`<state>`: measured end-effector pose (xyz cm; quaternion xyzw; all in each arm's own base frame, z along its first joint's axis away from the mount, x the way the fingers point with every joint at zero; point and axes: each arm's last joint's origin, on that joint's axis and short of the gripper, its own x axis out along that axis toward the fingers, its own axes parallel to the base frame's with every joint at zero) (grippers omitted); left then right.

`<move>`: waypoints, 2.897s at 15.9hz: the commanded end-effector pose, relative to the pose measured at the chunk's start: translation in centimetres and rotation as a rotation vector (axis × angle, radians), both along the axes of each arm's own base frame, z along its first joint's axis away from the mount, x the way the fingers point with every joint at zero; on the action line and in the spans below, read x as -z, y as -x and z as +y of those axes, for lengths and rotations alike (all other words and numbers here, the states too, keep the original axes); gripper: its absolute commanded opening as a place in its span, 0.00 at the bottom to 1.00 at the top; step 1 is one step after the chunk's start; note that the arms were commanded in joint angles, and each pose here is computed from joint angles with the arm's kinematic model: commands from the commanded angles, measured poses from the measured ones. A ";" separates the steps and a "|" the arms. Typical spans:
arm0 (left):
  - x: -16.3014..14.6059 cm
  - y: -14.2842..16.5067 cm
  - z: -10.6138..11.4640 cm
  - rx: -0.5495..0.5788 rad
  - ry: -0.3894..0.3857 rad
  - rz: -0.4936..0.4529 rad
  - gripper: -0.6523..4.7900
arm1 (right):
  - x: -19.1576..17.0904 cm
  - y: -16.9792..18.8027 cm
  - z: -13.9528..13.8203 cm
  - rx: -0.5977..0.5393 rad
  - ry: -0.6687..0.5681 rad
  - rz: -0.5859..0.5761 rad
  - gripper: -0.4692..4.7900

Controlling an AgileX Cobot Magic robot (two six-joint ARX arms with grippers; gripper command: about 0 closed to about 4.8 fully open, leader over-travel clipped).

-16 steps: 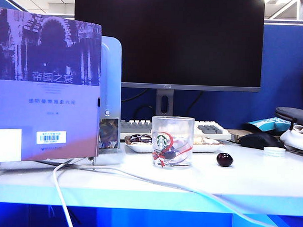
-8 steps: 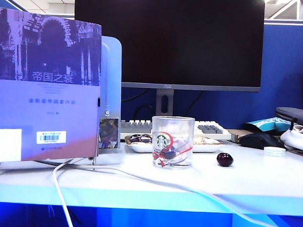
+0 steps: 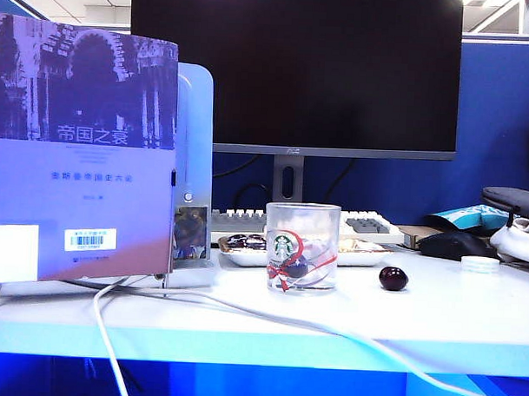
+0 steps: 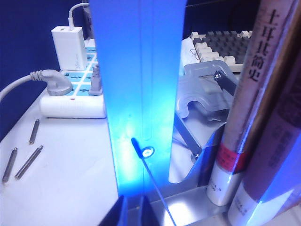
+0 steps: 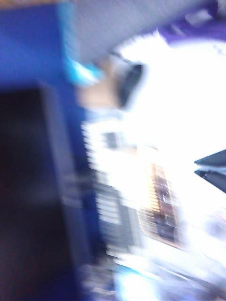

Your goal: Pick up the cherry on the right side of the glass and put it inside the glass.

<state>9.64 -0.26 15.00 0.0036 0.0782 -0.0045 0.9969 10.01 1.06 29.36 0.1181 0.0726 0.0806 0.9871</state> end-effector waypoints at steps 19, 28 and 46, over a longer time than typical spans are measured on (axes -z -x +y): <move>0.1 0.0 0.0 0.003 0.003 0.010 0.22 | 1.9 -16.8 5.5 -0.367 0.227 0.695 0.99; 0.1 0.0 0.0 0.003 0.003 0.010 0.22 | 7.5 -21.4 7.8 -0.414 0.250 0.894 0.99; 0.1 0.0 0.0 0.004 0.003 0.010 0.22 | 10.8 -24.4 8.6 -0.414 0.252 0.928 0.99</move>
